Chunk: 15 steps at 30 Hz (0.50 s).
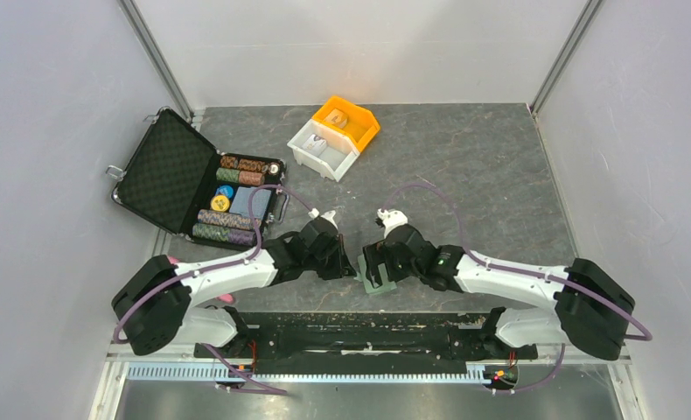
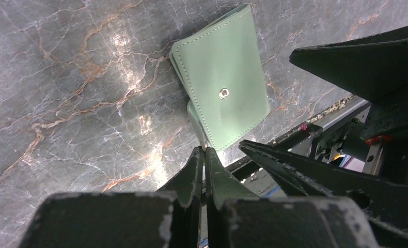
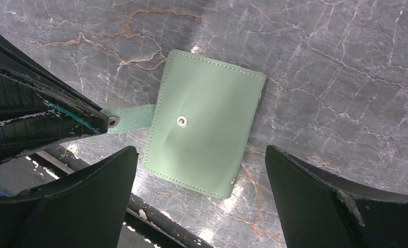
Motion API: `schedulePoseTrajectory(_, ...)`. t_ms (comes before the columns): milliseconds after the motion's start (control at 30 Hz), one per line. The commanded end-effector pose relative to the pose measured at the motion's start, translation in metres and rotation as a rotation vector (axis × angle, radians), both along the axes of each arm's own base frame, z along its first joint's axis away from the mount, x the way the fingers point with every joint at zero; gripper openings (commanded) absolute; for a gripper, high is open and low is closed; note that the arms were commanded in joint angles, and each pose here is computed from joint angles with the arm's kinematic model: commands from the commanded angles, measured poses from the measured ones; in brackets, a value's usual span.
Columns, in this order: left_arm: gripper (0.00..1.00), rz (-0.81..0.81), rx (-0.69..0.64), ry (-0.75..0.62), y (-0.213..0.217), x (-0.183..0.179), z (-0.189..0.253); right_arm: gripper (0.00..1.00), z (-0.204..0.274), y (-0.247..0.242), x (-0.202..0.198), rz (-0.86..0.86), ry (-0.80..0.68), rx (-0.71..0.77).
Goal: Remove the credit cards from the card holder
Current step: Open the card holder at the center of the board.
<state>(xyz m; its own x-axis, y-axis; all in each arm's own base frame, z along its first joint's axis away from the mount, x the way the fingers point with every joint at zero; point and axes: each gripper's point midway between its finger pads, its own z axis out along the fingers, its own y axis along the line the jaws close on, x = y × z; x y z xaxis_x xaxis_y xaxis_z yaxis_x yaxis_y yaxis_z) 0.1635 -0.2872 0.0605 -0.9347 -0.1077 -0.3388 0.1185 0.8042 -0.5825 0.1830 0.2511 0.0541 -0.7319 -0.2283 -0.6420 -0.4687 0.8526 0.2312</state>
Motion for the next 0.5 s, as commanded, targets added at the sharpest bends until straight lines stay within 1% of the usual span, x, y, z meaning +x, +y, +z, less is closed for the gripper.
schedulePoseTrajectory(0, 0.02, 0.030, -0.005, -0.034, 0.007, 0.004, 0.007, 0.97, 0.009, 0.008, 0.008, -0.040, -0.054, -0.049)
schedulePoseTrajectory(233, 0.02, 0.025, -0.004, -0.021, 0.011, -0.002, 0.000, 0.98, 0.007, 0.018, 0.001, -0.043, -0.080, -0.118)
schedulePoseTrajectory(467, 0.02, 0.029, 0.009, -0.031, 0.017, -0.003, -0.001, 0.98, 0.000, 0.031, -0.010, -0.022, -0.076, -0.148)
